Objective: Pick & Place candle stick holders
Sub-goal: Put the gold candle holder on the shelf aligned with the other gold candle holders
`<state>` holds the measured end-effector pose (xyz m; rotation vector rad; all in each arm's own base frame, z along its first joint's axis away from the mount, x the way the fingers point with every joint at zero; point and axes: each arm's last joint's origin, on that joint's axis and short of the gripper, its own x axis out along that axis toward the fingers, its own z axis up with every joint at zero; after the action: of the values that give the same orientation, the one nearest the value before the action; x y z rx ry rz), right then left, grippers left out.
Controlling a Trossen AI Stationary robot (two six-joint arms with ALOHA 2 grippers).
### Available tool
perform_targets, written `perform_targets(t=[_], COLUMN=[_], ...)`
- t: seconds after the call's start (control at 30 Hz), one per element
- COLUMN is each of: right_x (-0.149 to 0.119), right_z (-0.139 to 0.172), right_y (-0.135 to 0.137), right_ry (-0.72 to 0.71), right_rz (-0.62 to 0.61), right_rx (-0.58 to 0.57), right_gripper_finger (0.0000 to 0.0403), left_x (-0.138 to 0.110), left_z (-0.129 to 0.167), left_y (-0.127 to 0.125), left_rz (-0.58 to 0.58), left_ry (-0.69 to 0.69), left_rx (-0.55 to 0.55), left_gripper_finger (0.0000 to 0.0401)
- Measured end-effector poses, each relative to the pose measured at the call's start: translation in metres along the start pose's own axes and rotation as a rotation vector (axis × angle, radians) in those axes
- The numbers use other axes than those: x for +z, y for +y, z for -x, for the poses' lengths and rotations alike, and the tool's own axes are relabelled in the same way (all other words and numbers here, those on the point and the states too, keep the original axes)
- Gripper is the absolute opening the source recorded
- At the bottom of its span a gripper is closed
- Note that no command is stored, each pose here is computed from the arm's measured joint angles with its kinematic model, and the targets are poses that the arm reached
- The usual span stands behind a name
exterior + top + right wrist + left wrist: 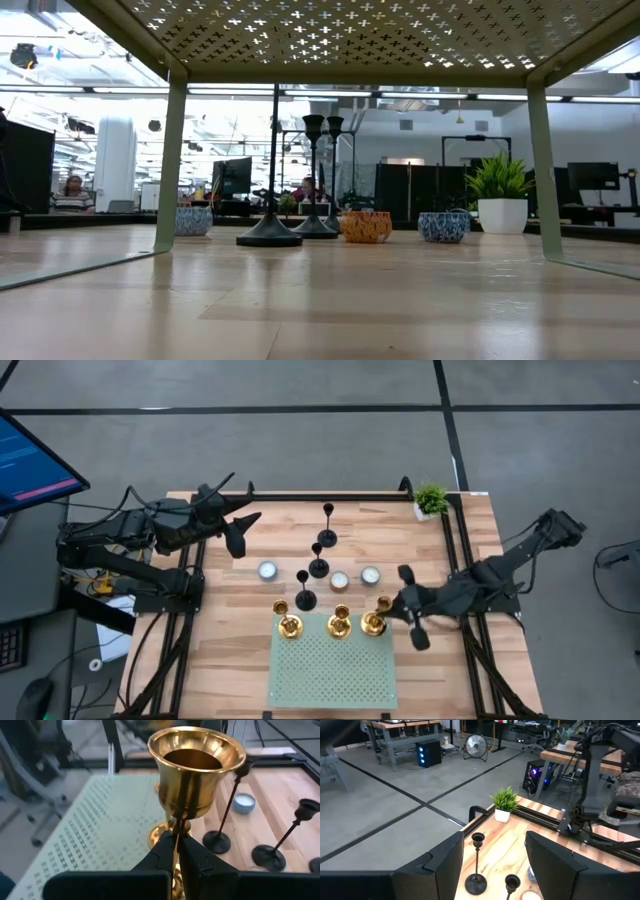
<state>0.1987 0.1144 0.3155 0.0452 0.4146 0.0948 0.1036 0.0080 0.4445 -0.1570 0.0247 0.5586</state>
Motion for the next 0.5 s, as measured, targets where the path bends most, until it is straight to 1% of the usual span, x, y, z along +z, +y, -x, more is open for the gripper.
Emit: perform_targets(t=[0.17,0.27,0.5], right_x=[0.006,0.005,0.007], right_z=[-0.017,-0.029,-0.044], right_y=[0.014,0.019,0.022], right_ry=[0.071,0.101,0.110], right_rz=[0.047,0.076,0.100], right_rx=[-0.029,-0.037,-0.052], right_gripper_finger=[0.0000,0.0000,0.0000], left_x=[0.000,0.000,0.000], left_z=[0.000,0.000,0.000], left_y=[-0.001,-0.001,-0.001], left_rz=[0.001,0.003,0.004], left_ry=[0.004,0.002,-0.001], left_rx=[-0.023,-0.025,-0.025], left_gripper_finger=[0.0214,0.0214,0.0214])
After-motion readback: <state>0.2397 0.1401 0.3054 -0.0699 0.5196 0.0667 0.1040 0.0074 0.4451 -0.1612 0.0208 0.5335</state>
